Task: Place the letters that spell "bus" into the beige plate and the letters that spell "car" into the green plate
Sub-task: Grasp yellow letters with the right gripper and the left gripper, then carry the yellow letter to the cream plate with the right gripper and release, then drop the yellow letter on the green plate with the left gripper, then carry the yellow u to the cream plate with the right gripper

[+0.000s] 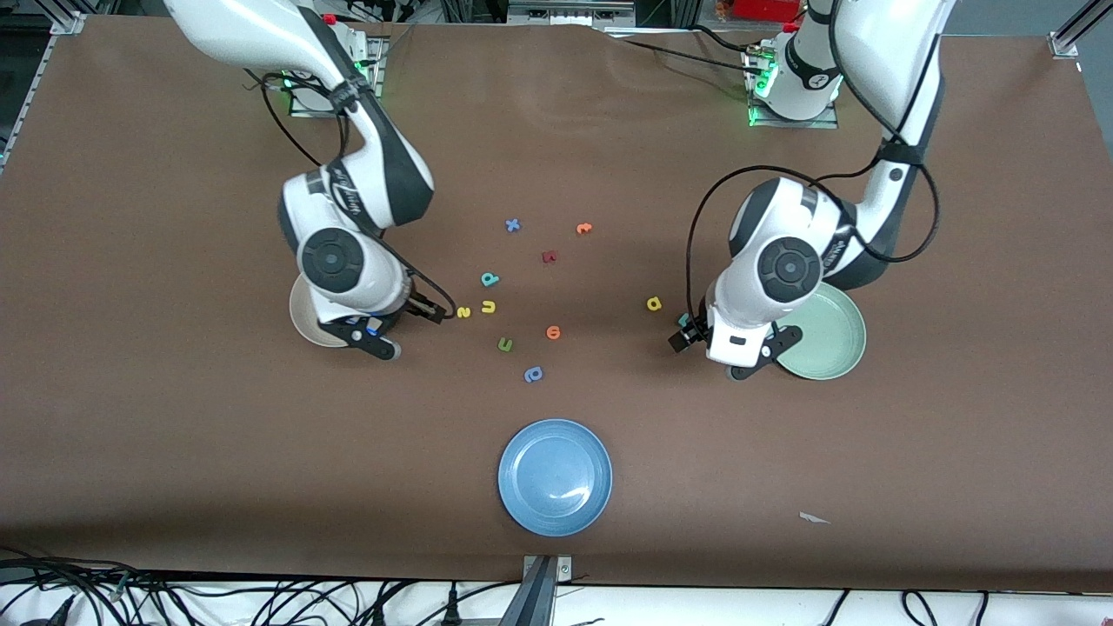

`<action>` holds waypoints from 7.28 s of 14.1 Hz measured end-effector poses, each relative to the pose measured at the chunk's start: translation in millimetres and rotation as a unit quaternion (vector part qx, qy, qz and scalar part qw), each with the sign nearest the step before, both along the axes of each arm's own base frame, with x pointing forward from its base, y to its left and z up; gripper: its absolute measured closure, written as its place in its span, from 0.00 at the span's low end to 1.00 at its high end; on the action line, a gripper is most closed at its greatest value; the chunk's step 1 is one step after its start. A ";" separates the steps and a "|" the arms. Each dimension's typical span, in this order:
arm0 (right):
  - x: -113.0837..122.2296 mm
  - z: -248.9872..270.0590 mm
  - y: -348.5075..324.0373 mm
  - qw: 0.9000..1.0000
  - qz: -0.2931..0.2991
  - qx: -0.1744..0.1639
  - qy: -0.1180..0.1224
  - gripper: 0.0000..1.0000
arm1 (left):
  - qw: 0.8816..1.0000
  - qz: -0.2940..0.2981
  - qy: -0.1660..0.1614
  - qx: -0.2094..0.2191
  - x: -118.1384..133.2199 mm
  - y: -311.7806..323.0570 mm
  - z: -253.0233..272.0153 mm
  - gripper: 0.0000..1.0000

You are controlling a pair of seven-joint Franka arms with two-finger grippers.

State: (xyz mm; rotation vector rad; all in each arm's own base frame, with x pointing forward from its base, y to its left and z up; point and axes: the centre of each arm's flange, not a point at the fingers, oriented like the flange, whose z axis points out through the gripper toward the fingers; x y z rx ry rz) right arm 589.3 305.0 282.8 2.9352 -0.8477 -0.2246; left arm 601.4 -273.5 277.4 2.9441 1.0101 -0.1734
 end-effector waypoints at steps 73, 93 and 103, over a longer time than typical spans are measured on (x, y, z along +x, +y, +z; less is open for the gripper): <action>-12.3 -19.2 10.5 0.996 0.048 0.076 0.022 0.00 | 0.990 -0.106 0.091 -0.007 25.3 78.0 -19.5 0.73; -20.8 -99.1 79.6 0.984 0.176 0.042 0.002 0.45 | 0.968 -0.209 0.140 0.002 37.4 255.3 -56.8 0.66; -32.8 -106.6 90.8 0.981 0.189 0.039 0.007 0.64 | 0.966 -0.232 0.111 -0.005 46.5 224.3 -28.1 0.00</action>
